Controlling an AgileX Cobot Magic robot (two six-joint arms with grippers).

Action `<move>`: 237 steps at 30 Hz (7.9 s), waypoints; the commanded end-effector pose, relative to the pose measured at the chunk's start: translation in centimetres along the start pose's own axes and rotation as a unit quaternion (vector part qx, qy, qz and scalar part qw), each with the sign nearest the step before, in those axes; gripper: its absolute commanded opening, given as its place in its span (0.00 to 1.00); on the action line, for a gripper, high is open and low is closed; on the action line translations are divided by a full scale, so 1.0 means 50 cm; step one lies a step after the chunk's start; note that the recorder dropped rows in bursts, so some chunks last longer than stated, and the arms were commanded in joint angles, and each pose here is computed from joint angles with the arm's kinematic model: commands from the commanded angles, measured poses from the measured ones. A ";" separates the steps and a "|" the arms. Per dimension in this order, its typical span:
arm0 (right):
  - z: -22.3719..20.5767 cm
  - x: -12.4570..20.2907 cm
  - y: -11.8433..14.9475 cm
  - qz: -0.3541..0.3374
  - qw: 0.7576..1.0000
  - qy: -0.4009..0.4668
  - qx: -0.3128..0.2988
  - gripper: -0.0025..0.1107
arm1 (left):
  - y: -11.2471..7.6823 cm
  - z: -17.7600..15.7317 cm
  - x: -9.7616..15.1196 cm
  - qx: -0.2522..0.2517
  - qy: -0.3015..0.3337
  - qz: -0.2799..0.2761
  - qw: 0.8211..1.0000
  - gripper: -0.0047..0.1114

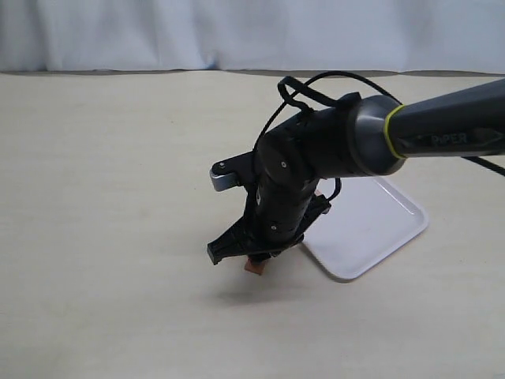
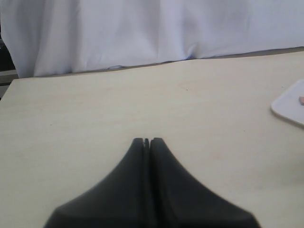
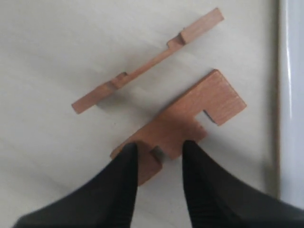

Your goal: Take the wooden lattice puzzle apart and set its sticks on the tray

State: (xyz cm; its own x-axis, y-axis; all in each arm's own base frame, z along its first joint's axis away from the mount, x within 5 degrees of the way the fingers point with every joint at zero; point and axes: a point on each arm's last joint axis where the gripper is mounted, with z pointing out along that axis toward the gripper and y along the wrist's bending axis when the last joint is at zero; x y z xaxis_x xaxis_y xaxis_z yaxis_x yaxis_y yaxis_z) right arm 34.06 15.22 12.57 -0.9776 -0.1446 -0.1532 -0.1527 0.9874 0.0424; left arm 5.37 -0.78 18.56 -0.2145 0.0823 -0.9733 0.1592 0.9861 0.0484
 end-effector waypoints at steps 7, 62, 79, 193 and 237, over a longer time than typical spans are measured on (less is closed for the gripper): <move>0.003 -0.011 0.000 0.092 0.995 -0.035 -0.004 0.47 | -0.001 0.000 0.000 0.005 -0.005 -0.001 1.000 0.04; -0.080 -0.067 -0.134 -0.113 0.960 -0.150 0.206 0.06 | -0.001 0.000 0.000 0.005 -0.005 -0.001 1.000 0.04; -0.060 -0.066 -0.136 -0.061 0.965 -0.150 0.206 0.66 | -0.001 0.000 0.000 0.005 -0.005 -0.001 1.000 0.04; -0.028 -0.117 -0.180 0.046 0.987 -0.007 0.157 0.47 | -0.001 0.000 0.000 0.005 -0.005 -0.001 1.000 0.04; -0.350 0.142 -0.162 -0.006 0.991 -0.121 0.064 0.06 | -0.001 0.000 0.000 0.005 -0.005 -0.001 1.000 0.04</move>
State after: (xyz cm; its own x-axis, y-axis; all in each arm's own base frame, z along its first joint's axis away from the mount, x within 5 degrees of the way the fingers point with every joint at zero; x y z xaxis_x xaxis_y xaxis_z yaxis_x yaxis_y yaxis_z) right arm 27.67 5.50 27.02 -0.9354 -0.1560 -0.3174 -0.1306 0.9864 -0.1000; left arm 5.37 -0.78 18.56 -0.2145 0.0823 -0.9733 0.1592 0.9861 0.0484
